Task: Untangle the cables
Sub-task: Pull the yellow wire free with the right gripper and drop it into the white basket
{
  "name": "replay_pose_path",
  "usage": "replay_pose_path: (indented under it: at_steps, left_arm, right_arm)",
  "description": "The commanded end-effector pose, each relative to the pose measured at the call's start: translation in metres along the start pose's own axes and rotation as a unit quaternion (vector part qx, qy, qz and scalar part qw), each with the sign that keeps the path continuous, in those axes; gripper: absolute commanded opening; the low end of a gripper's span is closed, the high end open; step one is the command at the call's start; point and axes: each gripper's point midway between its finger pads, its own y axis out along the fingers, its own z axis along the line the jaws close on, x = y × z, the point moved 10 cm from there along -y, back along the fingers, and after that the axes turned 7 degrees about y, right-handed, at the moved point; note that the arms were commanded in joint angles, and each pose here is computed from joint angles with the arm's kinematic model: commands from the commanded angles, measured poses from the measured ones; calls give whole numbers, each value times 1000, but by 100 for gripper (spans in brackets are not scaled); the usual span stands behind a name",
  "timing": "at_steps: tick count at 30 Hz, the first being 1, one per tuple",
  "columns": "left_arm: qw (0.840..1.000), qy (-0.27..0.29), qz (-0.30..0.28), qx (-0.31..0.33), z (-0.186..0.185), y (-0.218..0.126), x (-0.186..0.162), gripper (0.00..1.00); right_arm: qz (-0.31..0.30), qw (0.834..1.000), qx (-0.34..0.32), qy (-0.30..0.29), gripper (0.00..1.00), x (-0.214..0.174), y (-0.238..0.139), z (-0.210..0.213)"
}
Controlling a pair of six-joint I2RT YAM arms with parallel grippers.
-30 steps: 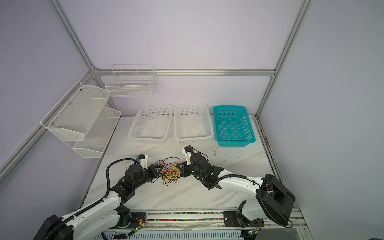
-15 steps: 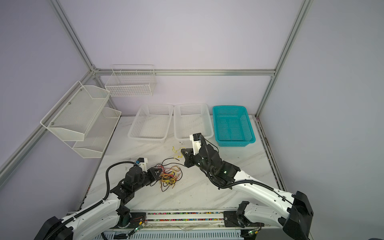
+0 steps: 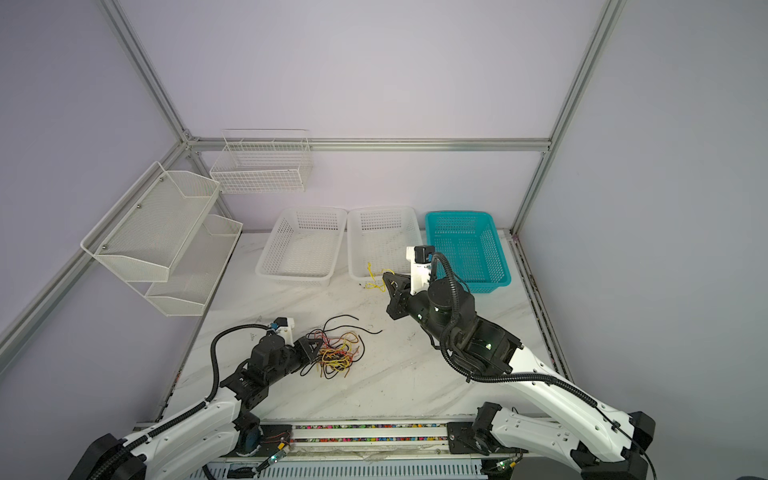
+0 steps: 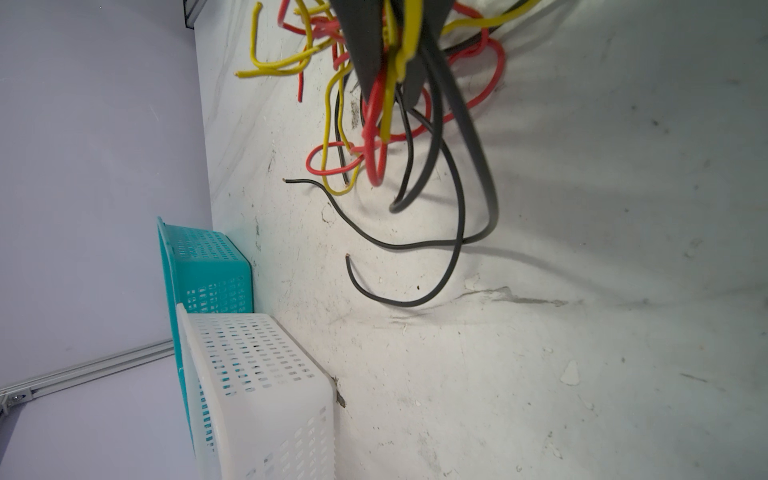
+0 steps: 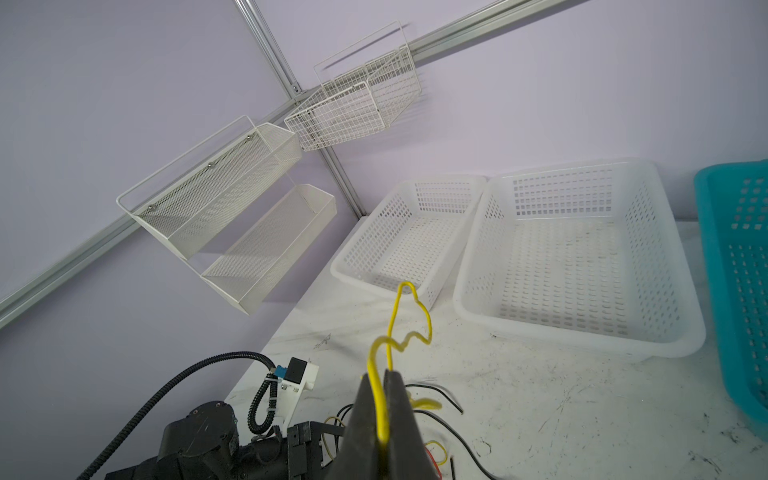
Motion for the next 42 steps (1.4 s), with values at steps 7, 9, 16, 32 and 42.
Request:
replay_pose_path:
  at_steps: [7, 9, 16, 32, 42]
  left_arm:
    - [997, 65, -36, -13, -41, -6, 39, 51]
    - [996, 85, -38, -12, -52, -9, 48, 62]
    - [983, 175, -42, 21, -87, -31, 85, 92]
    - [922, 325, -50, 203, -75, -80, 101, 100]
    - [912, 325, -83, 236, -63, -91, 97, 100]
  right_arm:
    - [21, 999, -27, -23, 0, -11, 16, -10]
    - [29, 999, -32, -22, 0, -11, 25, -15]
    - [32, 999, -31, 7, 0, 5, 50, -47]
    - [-19, 989, -129, 72, 0, 33, 88, -111]
    - [7, 987, -127, 102, 0, 28, 141, -138]
